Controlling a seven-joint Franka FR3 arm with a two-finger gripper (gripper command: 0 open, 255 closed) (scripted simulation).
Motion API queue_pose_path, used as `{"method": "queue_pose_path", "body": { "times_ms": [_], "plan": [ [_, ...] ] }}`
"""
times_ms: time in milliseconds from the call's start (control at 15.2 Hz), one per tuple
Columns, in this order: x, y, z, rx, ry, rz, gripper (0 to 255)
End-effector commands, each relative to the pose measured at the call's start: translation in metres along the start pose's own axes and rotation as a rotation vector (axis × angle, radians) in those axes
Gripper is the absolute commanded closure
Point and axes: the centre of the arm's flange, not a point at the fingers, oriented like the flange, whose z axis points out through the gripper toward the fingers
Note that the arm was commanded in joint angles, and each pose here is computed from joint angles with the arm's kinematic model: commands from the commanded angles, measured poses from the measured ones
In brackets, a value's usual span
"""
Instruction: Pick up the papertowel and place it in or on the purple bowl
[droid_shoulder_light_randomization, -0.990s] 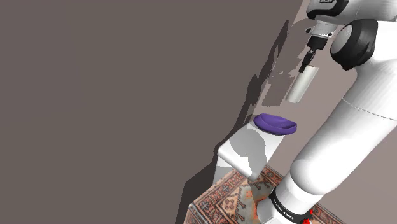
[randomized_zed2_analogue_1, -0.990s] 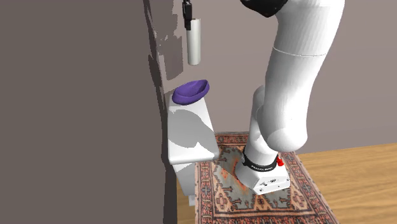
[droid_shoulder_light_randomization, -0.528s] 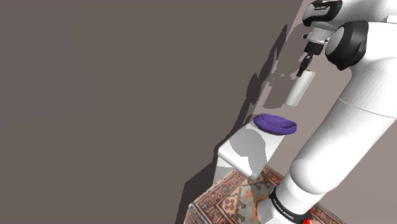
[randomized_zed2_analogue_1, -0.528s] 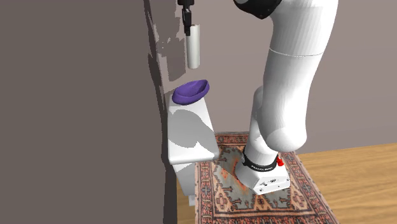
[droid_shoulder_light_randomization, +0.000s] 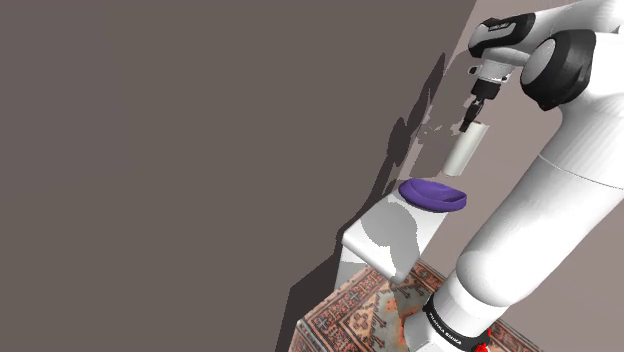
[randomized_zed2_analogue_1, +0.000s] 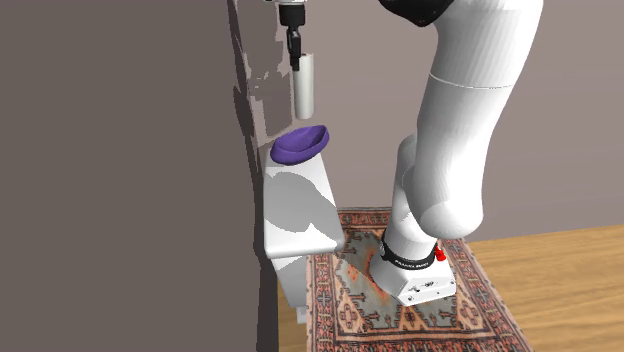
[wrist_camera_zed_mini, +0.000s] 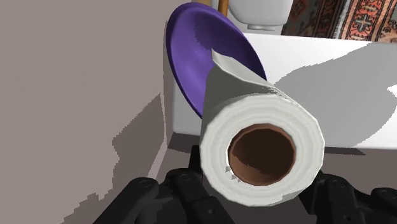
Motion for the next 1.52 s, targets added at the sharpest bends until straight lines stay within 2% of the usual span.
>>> {"method": "queue_pose_path", "body": {
  "times_ms": [0,792,1320,1386,1452],
  "plan": [
    [0.000,0.001,0.011,0.000,0.000,0.000,255],
    [-0.001,0.002,0.076,0.000,0.000,0.000,255],
    [-0.001,0.002,0.076,0.000,0.000,0.000,255],
    [-0.001,0.002,0.076,0.000,0.000,0.000,0],
    [-0.001,0.002,0.076,0.000,0.000,0.000,0]
  ]
}}
